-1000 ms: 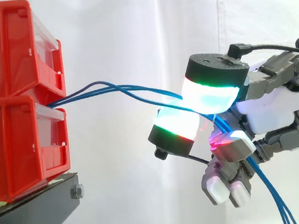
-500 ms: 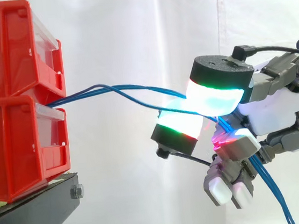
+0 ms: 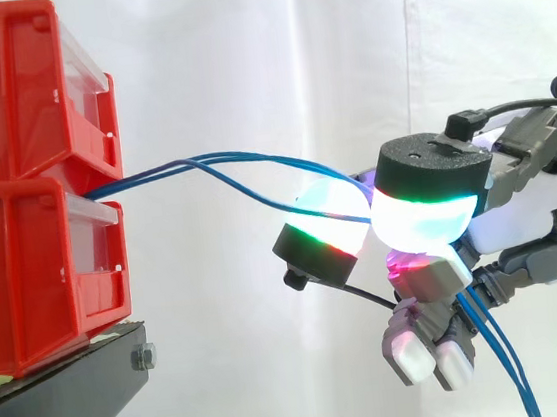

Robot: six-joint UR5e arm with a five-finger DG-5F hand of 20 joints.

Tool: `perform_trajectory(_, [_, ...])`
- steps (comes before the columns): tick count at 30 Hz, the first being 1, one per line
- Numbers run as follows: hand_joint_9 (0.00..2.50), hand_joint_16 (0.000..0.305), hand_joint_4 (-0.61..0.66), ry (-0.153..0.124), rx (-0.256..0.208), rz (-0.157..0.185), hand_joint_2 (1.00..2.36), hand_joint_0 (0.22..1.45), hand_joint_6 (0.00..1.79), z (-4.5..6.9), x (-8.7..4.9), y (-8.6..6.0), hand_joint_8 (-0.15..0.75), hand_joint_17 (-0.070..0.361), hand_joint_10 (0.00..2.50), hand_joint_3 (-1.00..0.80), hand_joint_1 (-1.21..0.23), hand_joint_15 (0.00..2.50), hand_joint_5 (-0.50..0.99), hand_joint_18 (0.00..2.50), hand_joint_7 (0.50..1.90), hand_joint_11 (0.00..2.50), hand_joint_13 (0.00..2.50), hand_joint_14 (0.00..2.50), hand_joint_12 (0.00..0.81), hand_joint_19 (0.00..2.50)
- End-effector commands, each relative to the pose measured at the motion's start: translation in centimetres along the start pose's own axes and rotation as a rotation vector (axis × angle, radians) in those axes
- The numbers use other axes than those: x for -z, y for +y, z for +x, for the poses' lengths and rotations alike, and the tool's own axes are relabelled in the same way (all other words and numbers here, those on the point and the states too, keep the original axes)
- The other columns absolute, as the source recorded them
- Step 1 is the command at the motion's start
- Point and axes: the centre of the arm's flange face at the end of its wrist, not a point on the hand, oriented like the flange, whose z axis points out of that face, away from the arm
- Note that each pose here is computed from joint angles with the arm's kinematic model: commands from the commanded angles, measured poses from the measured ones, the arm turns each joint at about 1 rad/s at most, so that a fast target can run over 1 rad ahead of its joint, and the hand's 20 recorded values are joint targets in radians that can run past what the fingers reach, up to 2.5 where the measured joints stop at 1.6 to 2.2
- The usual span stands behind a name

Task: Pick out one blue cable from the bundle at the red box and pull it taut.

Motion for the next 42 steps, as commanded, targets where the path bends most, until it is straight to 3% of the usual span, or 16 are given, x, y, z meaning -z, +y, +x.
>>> perform_trajectory(1, [1.16, 0.04, -0.17, 0.0, 0.0, 0.0, 1.0, 0.82, 0.96, 0.0, 0.0, 0.01, 0.193, 0.091, 0.02, -0.5, -0.93, 0.42, -0.19, 0.9, 0.86, 0.9, 0.95, 0.02, 0.316, 0.4])
perform_trajectory(7, [1.16, 0.041, -0.17, 0.0, 0.0, 0.0, 1.0, 0.82, 0.96, 0.0, 0.0, 0.01, 0.197, 0.092, 0.02, -0.5, -0.91, 0.43, -0.2, 0.9, 0.85, 0.91, 0.94, 0.02, 0.318, 0.41])
perform_trajectory(13, [1.16, 0.043, -0.12, 0.0, 0.0, 0.0, 1.0, 0.62, 0.96, 0.0, 0.0, 0.01, 0.22, 0.096, 0.02, -0.5, -0.89, 0.44, -0.2, 0.9, 0.81, 0.93, 0.94, 0.02, 0.332, 0.45])
perform_trajectory(20, [1.19, 0.048, -0.06, 0.0, 0.0, -0.002, 1.0, 0.51, 0.94, 0.0, -0.02, 0.02, 0.252, 0.109, 0.02, -0.5, -0.79, 0.44, -0.19, 0.95, 0.74, 0.92, 0.96, 0.02, 0.357, 0.46])
perform_trajectory(31, [1.24, 0.047, -0.08, 0.0, 0.0, -0.002, 1.0, 0.55, 0.89, 0.0, -0.02, 0.02, 0.261, 0.107, 0.02, -0.5, -0.55, 0.45, -0.17, 0.94, 0.79, 0.89, 0.98, 0.02, 0.358, 0.52])
perform_trajectory(38, [1.25, 0.045, -0.11, 0.0, 0.0, 0.0, 1.0, 0.62, 0.9, 0.0, 0.0, 0.01, 0.256, 0.102, 0.02, -0.5, -0.59, 0.47, -0.16, 0.92, 0.84, 0.9, 0.98, 0.02, 0.347, 0.55])
perform_trajectory(42, [1.25, 0.046, -0.08, 0.001, 0.0, 0.0, 1.01, 0.63, 0.92, 0.11, 0.0, 0.03, 0.274, 0.104, 0.02, -0.37, -0.65, 0.47, -0.15, 0.93, 0.85, 0.91, 0.98, 0.02, 0.351, 0.54])
